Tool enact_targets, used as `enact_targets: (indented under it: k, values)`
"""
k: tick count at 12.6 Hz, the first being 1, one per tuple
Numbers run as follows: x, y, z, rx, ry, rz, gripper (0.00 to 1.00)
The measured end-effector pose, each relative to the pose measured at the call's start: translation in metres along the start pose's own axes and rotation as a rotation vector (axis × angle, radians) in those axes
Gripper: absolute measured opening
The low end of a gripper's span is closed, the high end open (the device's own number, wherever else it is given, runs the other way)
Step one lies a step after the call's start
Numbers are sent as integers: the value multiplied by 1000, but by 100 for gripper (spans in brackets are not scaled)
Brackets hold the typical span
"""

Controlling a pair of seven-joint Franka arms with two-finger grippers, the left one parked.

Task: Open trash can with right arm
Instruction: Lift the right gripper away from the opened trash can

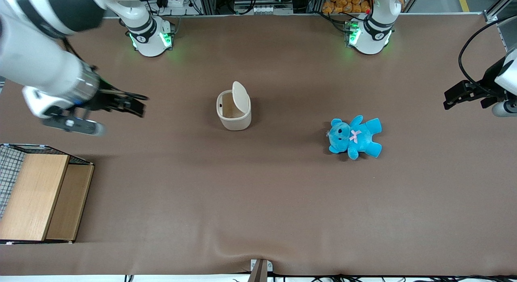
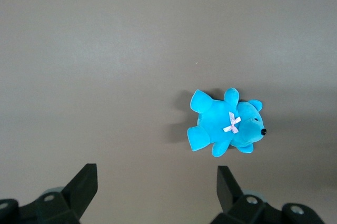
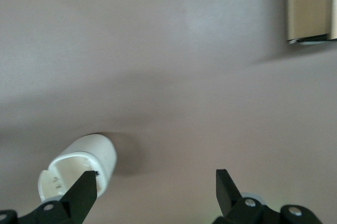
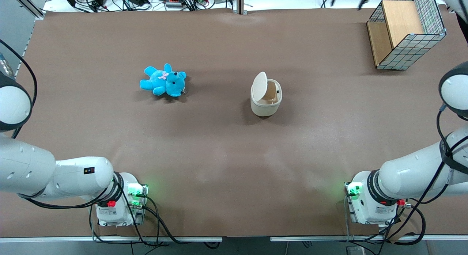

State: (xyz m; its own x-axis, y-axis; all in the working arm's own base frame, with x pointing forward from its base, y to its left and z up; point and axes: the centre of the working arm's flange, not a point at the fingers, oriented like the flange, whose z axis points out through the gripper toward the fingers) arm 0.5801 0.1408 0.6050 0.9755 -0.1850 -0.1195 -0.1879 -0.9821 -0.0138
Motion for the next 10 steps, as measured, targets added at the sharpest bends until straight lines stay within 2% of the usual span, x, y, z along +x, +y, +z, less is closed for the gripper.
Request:
enact_targets:
  k: [3, 5, 10]
  values:
    - [-7, 54, -29, -15, 6, -21, 100]
    - [-15, 86, -50, -15, 26, -47, 100]
    - [-41, 159, -86, -11, 30, -97, 100]
